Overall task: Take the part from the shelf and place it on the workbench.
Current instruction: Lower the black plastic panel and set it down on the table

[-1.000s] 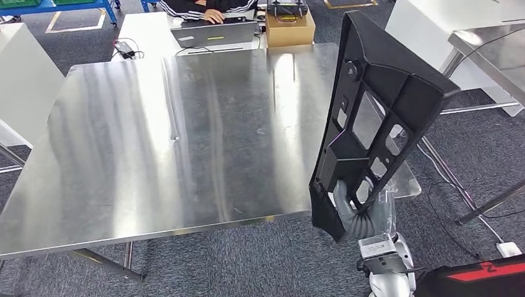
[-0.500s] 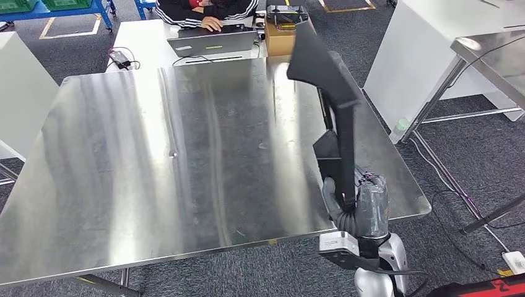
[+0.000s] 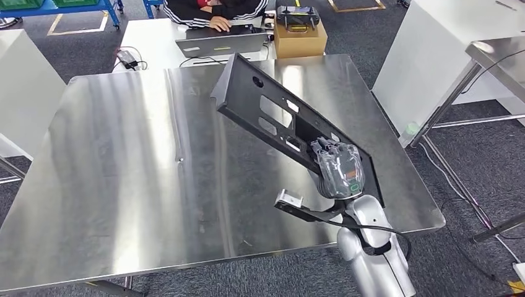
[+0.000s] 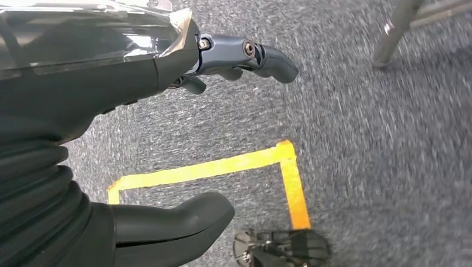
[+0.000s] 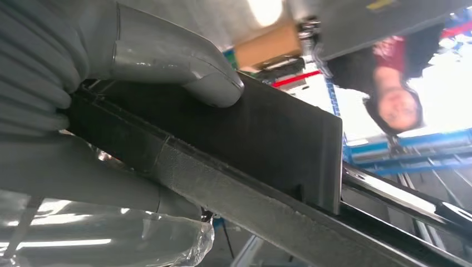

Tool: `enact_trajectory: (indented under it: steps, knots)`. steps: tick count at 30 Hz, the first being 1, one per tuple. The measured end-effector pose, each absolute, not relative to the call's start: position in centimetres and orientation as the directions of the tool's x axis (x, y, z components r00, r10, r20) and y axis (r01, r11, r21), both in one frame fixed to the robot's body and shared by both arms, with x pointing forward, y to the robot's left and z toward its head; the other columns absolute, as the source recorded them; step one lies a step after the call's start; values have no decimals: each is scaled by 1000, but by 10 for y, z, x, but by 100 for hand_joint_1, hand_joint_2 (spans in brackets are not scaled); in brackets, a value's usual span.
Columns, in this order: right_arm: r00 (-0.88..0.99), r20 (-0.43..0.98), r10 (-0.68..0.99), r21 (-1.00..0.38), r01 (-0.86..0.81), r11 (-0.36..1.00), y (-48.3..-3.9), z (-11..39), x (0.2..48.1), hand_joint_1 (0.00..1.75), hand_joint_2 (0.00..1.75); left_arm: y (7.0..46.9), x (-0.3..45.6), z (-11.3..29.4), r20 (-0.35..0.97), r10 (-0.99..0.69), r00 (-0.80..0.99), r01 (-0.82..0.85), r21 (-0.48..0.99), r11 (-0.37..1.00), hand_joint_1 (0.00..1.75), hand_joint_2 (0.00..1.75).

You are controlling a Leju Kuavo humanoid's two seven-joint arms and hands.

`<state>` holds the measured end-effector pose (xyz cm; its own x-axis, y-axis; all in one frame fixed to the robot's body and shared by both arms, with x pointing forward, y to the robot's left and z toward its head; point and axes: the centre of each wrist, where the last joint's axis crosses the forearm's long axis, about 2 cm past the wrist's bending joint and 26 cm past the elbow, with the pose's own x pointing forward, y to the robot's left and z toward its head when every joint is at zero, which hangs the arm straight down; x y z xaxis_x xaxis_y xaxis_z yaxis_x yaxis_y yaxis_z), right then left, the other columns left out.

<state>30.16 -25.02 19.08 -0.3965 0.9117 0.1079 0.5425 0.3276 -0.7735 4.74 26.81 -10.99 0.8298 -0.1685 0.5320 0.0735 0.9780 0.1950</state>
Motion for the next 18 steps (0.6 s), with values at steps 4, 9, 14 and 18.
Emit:
enact_trajectory:
  steps: [4, 9, 14, 18]
  knots:
    - [-312, -50, 949, -811, 567, 144, -254, 195, 346, 175, 175, 268, 49, -110, 534, -181, 826, 87, 196, 977, 0, 175]
    - [-297, -190, 936, -826, 564, 12, -268, 196, 401, 175, 175, 268, 52, -109, 535, -204, 820, 113, 199, 973, 0, 175]
    - [-313, -230, 922, -850, 526, -33, -276, 193, 423, 175, 175, 269, 58, -109, 540, -213, 815, 119, 203, 972, 0, 175]
    - [-331, -227, 916, -875, 482, -43, -280, 184, 427, 175, 175, 267, 59, -108, 541, -212, 814, 120, 201, 972, 0, 175]
